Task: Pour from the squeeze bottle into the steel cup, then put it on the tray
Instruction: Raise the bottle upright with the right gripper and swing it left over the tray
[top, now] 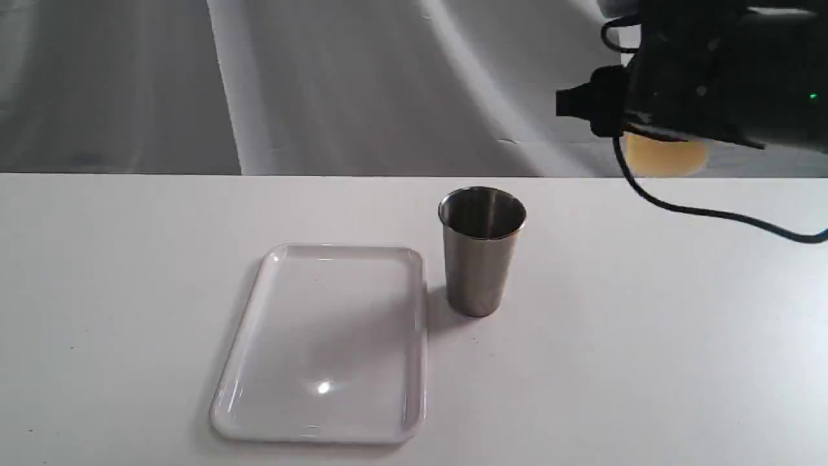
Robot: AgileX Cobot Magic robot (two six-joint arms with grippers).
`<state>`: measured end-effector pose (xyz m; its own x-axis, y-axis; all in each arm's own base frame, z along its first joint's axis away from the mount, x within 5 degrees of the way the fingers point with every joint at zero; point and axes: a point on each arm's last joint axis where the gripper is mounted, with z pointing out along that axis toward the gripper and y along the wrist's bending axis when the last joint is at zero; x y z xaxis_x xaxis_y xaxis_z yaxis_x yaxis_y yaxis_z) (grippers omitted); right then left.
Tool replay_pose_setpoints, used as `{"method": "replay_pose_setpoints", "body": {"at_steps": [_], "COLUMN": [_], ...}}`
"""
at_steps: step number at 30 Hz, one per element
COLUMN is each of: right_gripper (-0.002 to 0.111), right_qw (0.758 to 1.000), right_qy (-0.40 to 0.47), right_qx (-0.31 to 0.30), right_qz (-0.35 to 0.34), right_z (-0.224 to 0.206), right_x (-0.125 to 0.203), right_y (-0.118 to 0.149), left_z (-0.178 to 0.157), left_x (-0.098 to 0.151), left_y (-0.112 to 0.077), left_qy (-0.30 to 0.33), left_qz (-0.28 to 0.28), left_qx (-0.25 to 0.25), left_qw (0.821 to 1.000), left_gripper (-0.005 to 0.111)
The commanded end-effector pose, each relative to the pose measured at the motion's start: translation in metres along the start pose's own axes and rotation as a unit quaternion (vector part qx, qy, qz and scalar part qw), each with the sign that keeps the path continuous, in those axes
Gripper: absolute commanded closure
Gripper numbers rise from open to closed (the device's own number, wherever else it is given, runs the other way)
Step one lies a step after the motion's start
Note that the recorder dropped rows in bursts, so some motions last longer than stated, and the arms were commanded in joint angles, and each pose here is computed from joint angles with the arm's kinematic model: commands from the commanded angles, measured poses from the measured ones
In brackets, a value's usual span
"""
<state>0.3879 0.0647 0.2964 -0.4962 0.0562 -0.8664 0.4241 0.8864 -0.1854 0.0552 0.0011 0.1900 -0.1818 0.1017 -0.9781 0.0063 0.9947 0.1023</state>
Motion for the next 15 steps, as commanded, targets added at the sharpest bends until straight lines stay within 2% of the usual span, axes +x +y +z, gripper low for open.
{"method": "replay_pose_setpoints", "body": {"at_steps": [1, 6, 10, 15], "right_gripper": [0.092, 0.092, 0.092, 0.092], "right_qw": [0.996, 0.975, 0.955, 0.932], "right_qy": [-0.029, -0.057, -0.081, -0.119], "right_qx": [-0.074, -0.2, -0.271, -0.342], "right_qz": [0.051, 0.078, 0.083, 0.029], "right_z": [-0.021, -0.043, -0.059, -0.077], "right_x": [-0.02, -0.035, -0.043, -0.044], "right_y": [0.0, 0.01, 0.019, 0.038], "left_z": [0.0, 0.0, 0.0, 0.0], "left_x": [0.001, 0.001, 0.001, 0.001], "left_y": [0.0, 0.0, 0.0, 0.0], "left_qy": [-0.004, -0.004, -0.004, -0.004], "left_qz": [0.0, 0.0, 0.0, 0.0], "left_qx": [0.0, 0.0, 0.0, 0.0], "left_qw": [1.0, 1.0, 1.0, 1.0], "left_gripper": [0.098, 0.098, 0.098, 0.098]}}
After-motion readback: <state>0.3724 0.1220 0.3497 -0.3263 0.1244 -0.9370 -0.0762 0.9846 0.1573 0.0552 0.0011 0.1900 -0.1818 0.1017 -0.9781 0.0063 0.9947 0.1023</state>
